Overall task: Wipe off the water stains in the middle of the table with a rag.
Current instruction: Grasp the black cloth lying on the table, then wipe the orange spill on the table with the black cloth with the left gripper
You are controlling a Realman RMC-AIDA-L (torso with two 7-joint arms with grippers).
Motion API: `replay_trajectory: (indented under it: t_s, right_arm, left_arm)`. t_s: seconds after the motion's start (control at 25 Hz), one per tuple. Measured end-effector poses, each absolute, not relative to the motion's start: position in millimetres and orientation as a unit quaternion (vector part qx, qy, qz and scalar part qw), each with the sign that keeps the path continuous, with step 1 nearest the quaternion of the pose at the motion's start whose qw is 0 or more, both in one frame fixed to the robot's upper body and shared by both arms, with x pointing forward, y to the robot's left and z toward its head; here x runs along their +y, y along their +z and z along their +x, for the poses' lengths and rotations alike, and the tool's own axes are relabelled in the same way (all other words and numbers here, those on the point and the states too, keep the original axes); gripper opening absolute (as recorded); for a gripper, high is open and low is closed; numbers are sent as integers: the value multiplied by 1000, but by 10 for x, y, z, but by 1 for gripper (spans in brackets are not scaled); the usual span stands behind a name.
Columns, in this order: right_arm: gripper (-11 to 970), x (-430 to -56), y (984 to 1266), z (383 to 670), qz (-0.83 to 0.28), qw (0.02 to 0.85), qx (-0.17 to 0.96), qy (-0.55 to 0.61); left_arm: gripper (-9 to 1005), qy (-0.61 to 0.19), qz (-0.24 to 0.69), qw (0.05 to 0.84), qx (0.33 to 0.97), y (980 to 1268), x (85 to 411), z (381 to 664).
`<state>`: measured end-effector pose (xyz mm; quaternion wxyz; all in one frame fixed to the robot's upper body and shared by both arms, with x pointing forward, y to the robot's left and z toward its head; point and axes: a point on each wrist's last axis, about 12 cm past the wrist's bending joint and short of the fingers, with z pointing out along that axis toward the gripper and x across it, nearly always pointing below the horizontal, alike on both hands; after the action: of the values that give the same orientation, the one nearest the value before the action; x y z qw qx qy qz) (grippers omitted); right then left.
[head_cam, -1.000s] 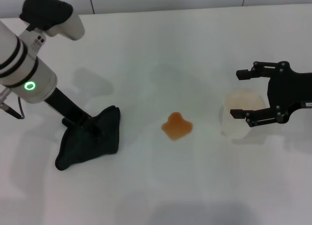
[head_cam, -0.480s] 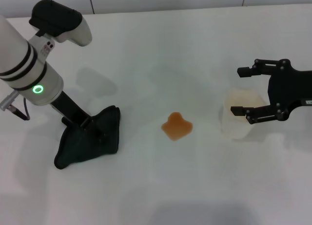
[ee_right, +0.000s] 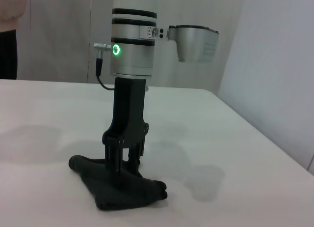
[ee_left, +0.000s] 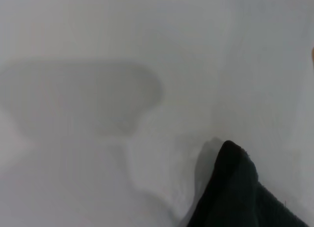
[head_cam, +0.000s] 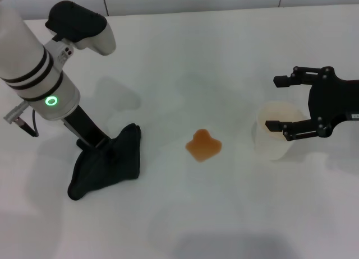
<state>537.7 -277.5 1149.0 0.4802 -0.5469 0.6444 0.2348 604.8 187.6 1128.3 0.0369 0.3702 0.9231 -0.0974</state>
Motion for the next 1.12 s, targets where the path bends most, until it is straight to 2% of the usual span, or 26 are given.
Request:
replay_trajectory:
  t_s: [0.44,0.64,0.76,1.12]
  right_arm:
    - [857,-2795,11488,5374,-544,482,646,234]
    - [857,-2797,11488,5373,-543,482,647,233]
    - [857,-2798,11489,5373,-543,482,647,233]
    - [857,-2816,11485,5365,-540,483,649,233]
  left_arm:
    - [408,-85,378,37,921,11300,1819,6058]
    - [169,-82,378,36,921,11297,1812,6061]
    - [93,-81,378,37,921,11301,1812,6065]
    - [94,-97,375,70,919,11403,1779,6111]
